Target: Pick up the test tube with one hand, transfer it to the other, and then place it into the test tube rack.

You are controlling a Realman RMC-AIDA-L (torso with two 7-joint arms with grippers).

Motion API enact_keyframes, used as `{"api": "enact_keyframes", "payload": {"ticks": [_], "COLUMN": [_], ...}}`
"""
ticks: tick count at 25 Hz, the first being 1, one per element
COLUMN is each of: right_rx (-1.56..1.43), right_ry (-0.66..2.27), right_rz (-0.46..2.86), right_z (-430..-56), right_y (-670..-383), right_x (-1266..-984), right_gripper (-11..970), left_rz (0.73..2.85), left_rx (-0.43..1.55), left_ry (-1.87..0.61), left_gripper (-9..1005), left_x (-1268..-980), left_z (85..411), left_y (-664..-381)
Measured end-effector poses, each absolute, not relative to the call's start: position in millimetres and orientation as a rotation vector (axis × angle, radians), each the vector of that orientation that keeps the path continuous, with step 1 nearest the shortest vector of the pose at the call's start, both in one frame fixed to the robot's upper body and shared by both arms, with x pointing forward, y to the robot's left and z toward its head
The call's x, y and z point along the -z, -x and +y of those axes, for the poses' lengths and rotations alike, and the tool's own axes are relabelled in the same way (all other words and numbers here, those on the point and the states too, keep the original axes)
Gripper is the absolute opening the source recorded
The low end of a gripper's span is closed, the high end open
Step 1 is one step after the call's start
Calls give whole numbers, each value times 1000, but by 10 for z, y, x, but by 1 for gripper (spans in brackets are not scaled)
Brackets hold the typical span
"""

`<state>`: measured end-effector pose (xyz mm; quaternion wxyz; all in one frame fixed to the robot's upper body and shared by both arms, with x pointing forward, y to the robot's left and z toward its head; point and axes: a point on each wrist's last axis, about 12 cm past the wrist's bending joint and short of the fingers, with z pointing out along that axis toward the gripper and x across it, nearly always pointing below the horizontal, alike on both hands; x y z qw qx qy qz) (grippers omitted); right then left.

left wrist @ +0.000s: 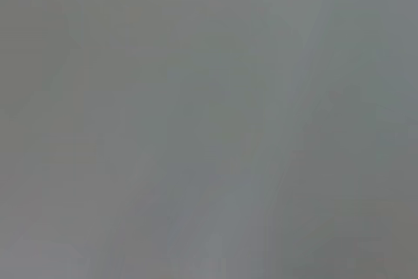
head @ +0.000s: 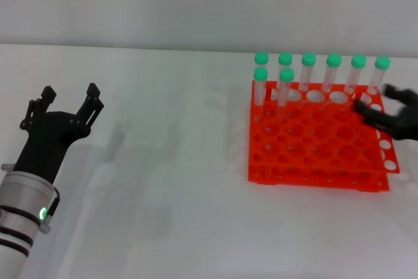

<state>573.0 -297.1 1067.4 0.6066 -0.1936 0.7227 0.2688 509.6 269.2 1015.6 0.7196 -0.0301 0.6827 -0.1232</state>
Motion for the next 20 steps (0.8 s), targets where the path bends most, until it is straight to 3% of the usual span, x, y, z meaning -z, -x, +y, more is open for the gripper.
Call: {"api": "enact_keyframes", "payload": {"ticks": [2,9,14,20], "right_rx": [-539,-211,-79,-45], "right_ry": [341,-83,-185,-176], "right_rz": [1659,1597,1539,1537], "right_z": [-3226,-3869,-3870,-3760], "right_y": [-5596,-5070,-4898,-4921], "right_x": [-10613,-10303,-10202,-10168], "right_gripper": [872,872,872,872], "left_rz": [1505,1509,1505,1513], "left_rx": [272,300,300,284], "left_ry": [58,-10,16,52], "left_gripper": [888,888,888,888], "left_x": [-10172,-10220,-10230,-10209], "left_z": [2679,2560,2579,2624], "left_y": [-5126,-5254,-5268,-5254]}}
